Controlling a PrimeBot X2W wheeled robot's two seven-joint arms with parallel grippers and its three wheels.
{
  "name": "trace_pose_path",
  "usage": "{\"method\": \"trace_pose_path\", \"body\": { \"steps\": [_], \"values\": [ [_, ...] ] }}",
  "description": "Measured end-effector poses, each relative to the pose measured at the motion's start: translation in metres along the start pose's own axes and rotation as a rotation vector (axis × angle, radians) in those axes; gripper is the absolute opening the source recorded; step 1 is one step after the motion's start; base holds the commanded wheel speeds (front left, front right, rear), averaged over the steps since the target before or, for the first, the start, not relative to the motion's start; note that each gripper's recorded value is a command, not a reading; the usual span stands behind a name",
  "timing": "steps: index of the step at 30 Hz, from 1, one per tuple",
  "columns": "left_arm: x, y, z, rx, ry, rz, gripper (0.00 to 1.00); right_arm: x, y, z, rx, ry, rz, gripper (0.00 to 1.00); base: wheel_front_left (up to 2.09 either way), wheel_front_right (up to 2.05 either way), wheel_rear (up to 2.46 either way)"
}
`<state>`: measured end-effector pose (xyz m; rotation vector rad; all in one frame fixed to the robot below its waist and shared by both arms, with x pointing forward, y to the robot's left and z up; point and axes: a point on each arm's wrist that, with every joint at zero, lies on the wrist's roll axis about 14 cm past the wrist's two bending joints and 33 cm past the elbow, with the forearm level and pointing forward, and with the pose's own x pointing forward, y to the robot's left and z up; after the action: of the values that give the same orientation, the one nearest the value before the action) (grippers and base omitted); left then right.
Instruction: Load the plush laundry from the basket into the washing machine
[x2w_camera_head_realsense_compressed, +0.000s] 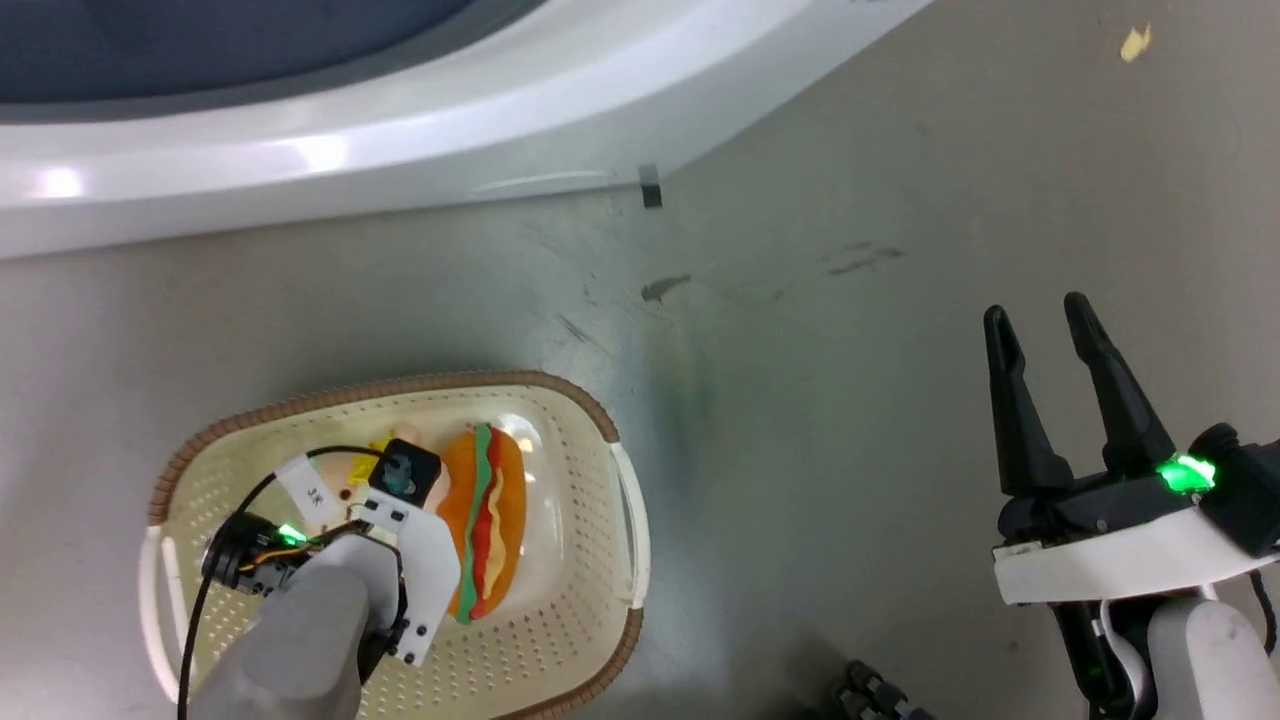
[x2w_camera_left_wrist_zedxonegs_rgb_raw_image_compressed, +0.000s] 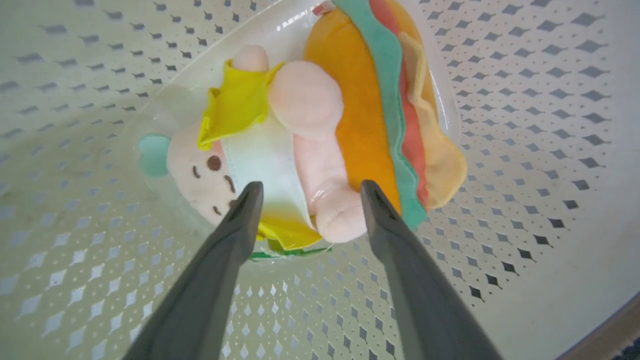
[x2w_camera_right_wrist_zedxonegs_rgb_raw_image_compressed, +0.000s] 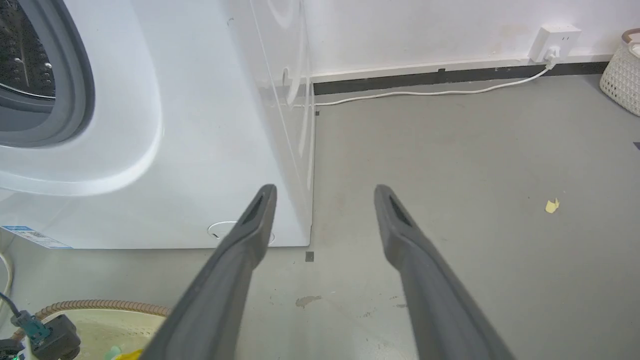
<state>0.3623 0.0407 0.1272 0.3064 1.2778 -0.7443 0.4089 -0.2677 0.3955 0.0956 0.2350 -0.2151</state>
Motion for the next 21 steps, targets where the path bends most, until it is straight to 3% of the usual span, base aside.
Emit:
{"method": "trace_pose_path", "body": {
  "steps": [15, 16, 17, 21],
  "values": [
    [0.048, 0.006, -0.021, -0.021, 0.139, -0.022, 1.0, 0.009, -0.017, -0.024, 0.009, 0.042, -0.057, 1.0, 0.0, 0.0, 0.0],
    [0.051, 0.006, -0.022, -0.018, 0.147, -0.025, 0.4, 0.01, -0.018, -0.024, 0.01, 0.04, -0.061, 1.0, 0.0, 0.0, 0.0],
    [0.054, 0.006, -0.023, -0.019, 0.159, -0.029, 0.0, 0.011, -0.019, -0.025, 0.009, 0.041, -0.063, 1.0, 0.0, 0.0, 0.0],
    [0.064, 0.002, -0.03, -0.025, 0.199, -0.044, 0.0, 0.015, -0.021, -0.024, 0.008, 0.031, -0.068, 1.0, 0.0, 0.0, 0.0]
  ]
}}
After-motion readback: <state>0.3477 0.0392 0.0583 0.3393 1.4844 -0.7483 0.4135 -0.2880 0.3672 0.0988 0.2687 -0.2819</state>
